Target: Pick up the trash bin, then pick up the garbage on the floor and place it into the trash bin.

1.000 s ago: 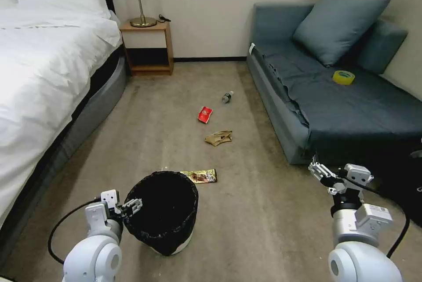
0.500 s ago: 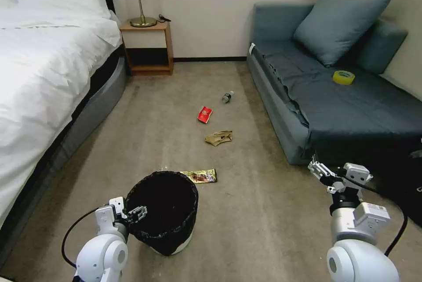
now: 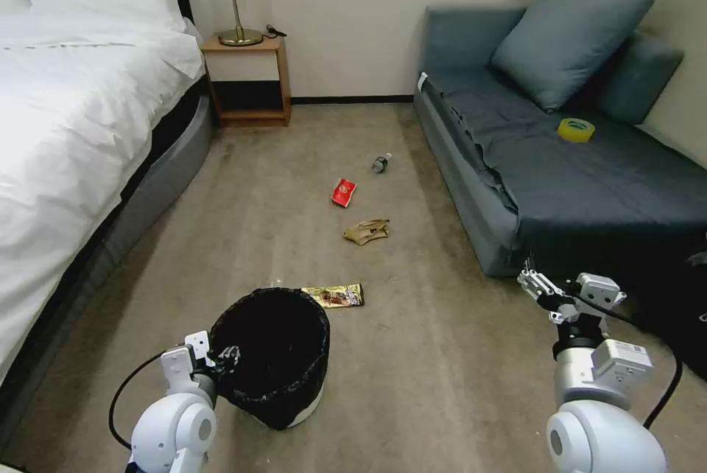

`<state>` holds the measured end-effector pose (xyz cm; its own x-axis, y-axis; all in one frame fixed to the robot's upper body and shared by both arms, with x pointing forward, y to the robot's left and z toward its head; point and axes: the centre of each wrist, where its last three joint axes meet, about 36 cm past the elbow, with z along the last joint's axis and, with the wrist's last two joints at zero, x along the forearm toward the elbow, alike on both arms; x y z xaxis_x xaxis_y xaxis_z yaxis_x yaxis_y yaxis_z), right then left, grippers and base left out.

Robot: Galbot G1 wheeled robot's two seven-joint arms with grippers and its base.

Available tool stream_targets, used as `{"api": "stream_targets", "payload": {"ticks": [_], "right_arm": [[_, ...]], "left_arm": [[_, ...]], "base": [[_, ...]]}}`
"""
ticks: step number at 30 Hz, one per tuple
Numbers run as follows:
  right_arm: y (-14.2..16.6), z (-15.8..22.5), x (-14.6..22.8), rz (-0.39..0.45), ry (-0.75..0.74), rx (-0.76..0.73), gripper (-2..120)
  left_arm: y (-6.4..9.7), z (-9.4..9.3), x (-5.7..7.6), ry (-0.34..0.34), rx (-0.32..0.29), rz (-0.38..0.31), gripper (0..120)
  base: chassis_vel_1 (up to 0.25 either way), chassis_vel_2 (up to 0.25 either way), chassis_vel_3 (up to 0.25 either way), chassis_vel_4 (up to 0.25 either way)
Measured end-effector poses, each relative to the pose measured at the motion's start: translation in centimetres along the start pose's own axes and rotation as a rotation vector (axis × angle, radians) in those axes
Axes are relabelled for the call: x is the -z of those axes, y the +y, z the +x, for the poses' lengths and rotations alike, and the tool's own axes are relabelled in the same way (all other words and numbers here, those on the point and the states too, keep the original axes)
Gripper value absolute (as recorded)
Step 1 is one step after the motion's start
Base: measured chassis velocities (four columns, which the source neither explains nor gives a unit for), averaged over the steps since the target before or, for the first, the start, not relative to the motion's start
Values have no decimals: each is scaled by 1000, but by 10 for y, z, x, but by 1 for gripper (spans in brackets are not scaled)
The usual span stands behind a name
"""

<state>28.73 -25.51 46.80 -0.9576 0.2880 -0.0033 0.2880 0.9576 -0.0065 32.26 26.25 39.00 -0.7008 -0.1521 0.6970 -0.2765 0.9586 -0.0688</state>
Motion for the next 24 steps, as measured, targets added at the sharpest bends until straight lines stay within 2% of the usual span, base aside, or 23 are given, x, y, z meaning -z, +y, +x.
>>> {"api": "stream_targets", "payload": {"ticks": [4, 5, 9, 11, 13, 14, 18, 20, 22, 24], "right_arm": [[-1, 0, -1, 2, -4, 1, 100], [-1, 0, -1, 2, -4, 1, 100], [-1, 0, 0, -14, -2, 5, 100], [0, 1, 1, -23, -1, 7, 100], [1, 2, 4, -58, 7, 12, 100], [1, 2, 4, -58, 7, 12, 100], [3, 4, 9, -145, 17, 28, 100], [3, 4, 9, -162, 22, 29, 100], [2, 4, 9, -171, 14, 29, 100], [1, 4, 8, -171, 8, 30, 100]], "left_arm": [[1, 0, -1, 7, -1, 18, 17], [1, 0, -1, 7, -1, 18, 17], [3, 6, 3, -2, -10, 39, 4], [3, 9, 5, -5, -10, 39, 4], [7, 20, 14, -43, 2, 43, 4], [7, 20, 14, -43, 2, 43, 4], [15, 43, 31, -130, 43, 20, 3], [17, 48, 35, -152, 48, 10, 3], [22, 58, 42, -200, 88, -18, 2], [25, 61, 44, -213, 100, -25, 2]], "base": [[0, 0, 0, 0], [0, 0, 0, 0], [0, 0, 0, 0], [0, 0, 0, 0], [0, 0, 0, 0], [0, 0, 0, 0], [0, 0, 0, 0], [0, 0, 0, 0], [0, 0, 0, 0], [0, 0, 0, 0]]}}
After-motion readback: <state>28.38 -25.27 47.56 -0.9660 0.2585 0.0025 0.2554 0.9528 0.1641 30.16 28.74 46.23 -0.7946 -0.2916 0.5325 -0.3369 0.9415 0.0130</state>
